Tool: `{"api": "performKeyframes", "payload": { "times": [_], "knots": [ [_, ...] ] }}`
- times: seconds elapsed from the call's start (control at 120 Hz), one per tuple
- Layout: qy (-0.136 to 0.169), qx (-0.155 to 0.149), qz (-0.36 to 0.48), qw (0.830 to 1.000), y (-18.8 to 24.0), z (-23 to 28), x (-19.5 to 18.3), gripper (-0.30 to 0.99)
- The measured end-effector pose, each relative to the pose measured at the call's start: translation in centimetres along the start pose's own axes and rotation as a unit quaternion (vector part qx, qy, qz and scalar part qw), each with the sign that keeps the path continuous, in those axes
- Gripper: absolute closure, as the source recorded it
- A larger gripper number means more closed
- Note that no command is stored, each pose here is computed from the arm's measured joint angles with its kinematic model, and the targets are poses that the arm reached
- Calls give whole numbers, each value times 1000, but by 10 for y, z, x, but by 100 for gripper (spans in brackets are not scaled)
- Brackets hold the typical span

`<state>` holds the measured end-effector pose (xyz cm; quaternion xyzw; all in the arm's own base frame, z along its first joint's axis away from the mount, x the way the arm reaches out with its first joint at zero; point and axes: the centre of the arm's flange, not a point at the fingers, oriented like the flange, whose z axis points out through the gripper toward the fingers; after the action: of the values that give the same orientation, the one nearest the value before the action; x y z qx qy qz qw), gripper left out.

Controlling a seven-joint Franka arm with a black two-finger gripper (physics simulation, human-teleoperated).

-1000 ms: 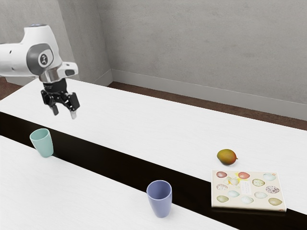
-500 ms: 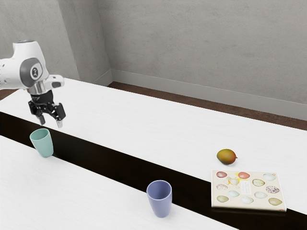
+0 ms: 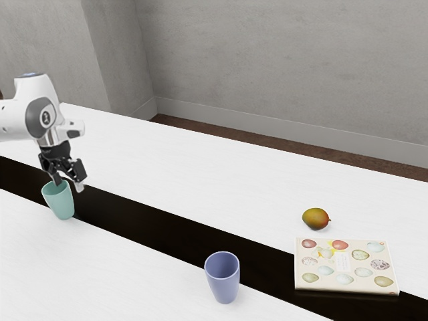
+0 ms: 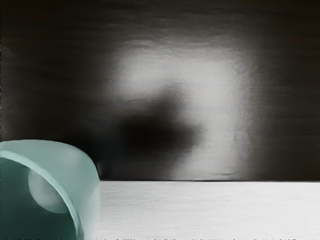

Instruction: Place the left cup onto the right cup

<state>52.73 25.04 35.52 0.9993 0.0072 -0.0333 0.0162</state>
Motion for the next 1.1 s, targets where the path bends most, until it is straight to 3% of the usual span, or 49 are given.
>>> {"api": "performKeyframes", "payload": {
  "times": [0.825, 1.1],
  "knots": [
    [-3, 4, 23, 1000, -23, 45, 2, 3],
    [1, 5, 24, 1000, -26, 44, 1, 30]
  ]
}}
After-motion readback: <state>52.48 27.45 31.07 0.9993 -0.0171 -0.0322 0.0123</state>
